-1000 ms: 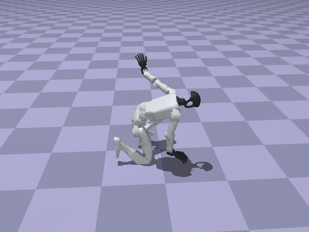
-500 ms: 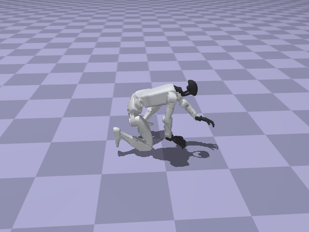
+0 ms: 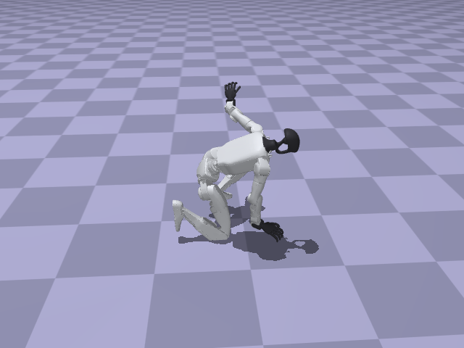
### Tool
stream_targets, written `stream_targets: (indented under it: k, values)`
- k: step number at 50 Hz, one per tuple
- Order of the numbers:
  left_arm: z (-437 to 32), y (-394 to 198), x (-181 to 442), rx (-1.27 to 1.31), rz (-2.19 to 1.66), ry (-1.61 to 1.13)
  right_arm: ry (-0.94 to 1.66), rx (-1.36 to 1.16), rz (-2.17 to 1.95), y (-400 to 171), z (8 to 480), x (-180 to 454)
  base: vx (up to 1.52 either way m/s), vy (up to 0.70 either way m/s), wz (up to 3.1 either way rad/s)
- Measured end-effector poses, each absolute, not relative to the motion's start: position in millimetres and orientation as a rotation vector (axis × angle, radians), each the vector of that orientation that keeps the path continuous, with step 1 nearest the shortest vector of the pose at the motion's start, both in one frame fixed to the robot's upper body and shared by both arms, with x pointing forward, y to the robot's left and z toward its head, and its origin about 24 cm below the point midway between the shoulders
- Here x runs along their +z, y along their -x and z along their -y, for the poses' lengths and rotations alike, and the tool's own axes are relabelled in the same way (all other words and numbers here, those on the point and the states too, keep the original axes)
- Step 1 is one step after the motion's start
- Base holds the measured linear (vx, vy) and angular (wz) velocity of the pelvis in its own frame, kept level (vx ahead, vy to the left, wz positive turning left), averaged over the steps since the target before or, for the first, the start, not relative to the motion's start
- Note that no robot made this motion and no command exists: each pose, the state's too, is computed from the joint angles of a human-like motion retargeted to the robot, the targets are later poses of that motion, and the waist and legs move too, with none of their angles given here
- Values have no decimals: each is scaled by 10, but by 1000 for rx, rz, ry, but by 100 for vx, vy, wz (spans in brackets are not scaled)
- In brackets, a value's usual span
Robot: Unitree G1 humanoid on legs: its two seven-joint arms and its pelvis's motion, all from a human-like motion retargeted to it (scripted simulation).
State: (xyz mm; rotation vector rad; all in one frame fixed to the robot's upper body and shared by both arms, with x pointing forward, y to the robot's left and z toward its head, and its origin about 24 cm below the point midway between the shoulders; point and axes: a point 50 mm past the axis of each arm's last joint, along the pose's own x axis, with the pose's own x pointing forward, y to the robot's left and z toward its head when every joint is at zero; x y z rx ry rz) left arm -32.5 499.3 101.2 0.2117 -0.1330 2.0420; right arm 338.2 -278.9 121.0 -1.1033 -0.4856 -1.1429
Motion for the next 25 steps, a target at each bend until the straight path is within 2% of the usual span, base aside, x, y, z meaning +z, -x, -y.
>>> stream_targets:
  k: [3, 5, 9, 12, 16, 20, 22, 25]
  values:
    - [-4629, 1417, 712, 2332, -64, -205, 1118, -1187, 437, -3296, 2907, 1125, 5, -4, 33]
    - [-4332, 1894, 568, 2473, -178, -178, 1127, -1212, 402, -3236, 2981, 1066, 2, -5, 35]
    - [-4005, 2264, 350, 2612, -347, -86, 1137, -1224, 352, -3191, 3022, 992, -2, -8, 31]
    - [-4111, 2172, 315, 2579, -404, -70, 1126, -1195, 353, -3250, 2917, 985, -7, -12, 27]
    - [-4660, 1542, 512, 2336, -340, -127, 1078, -1115, 392, -3406, 2623, 1025, -11, -15, 22]
    - [-5224, 372, 1072, 1928, -174, -300, 1006, -1013, 452, -3557, 2253, 1098, -15, -15, 18]
    - [-5335, -365, 1486, 1706, -81, -442, 963, -958, 485, -3618, 2059, 1142, -17, -12, 19]
    - [-5192, -1390, 2174, 1422, 88, -659, 891, -865, 558, -3698, 1733, 1249, -17, -8, 14]
